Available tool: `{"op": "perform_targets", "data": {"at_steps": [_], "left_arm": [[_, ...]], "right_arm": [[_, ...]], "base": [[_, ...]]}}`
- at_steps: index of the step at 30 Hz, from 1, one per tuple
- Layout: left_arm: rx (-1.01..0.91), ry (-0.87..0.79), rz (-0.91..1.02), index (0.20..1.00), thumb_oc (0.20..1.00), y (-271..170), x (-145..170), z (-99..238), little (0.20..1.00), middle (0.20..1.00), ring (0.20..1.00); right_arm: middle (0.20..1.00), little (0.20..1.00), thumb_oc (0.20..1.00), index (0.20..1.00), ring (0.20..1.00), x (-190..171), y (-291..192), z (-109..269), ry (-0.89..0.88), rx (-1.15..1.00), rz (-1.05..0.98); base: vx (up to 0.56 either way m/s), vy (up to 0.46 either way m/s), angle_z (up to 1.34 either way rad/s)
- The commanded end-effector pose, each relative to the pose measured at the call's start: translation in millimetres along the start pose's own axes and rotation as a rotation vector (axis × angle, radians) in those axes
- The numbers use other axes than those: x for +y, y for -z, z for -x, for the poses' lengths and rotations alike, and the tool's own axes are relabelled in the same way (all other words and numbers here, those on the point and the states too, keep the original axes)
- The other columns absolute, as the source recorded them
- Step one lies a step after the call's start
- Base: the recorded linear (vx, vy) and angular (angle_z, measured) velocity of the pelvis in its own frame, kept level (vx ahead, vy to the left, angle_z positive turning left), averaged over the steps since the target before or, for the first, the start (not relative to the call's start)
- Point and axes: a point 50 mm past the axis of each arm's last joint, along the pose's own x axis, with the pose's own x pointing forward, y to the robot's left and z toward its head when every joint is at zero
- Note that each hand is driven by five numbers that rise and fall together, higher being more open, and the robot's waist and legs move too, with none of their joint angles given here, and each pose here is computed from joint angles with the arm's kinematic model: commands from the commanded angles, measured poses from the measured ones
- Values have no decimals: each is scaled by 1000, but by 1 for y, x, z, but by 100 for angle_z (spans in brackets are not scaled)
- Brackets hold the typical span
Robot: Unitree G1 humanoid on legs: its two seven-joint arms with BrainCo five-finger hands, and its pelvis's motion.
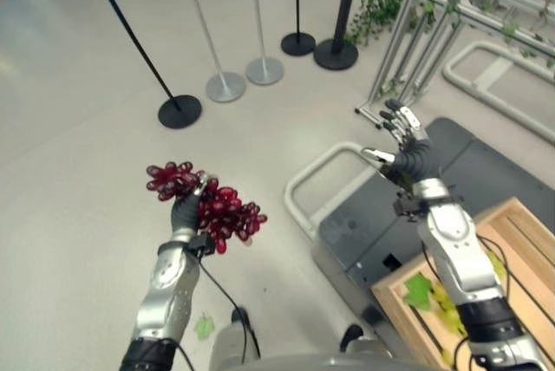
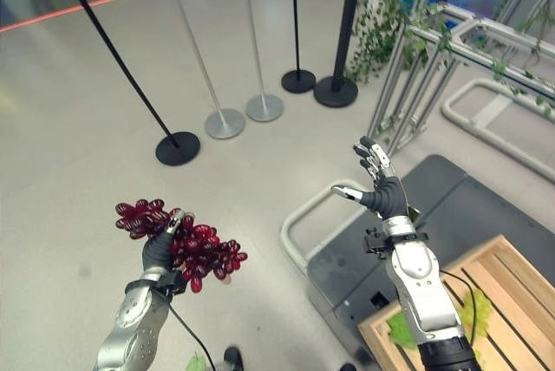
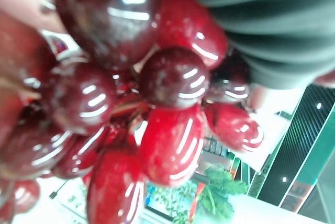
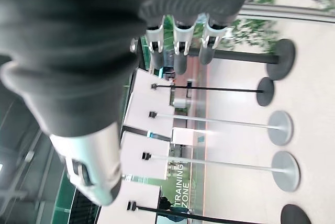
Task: Pick up the fruits from the basket on one side to the basket on the other side
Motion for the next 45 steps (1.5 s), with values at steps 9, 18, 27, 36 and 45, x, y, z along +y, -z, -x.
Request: {"op": "perform_targets", "data": {"at_steps": [9,18,27,36,45], "left_arm": [[-315,40,-173,200,200,-69,-3,-12,200,200,200],[-262,116,-174,200,200,-56,-19,-15,200,200,200],[-296,75,-120,200,200,-62,-8,-8,200,200,200],[-290,41,-84,200,200,-61,-2,-3,200,200,200],[-297,82,-105,200,200,-67,-5,-3,200,200,200]], "right_arm": [[1000,1000,1000,1000,1000,19,-20,-13,15,-132,-165],[1000,1000,1000,1000,1000,6,-15,-5,43,-116,-110],[1000,1000,1000,1000,1000,15,-20,-9,-16,-127,-144],[1000,1000,1000,1000,1000,-1,-12,-6,56,-85,-85],[1000,1000,1000,1000,1000,-9,-10,3,82,-68,-75]], "base": [[-70,298,70],[86,179,123],[-36,-30,70],[-9,93,113],[64,185,102]]}}
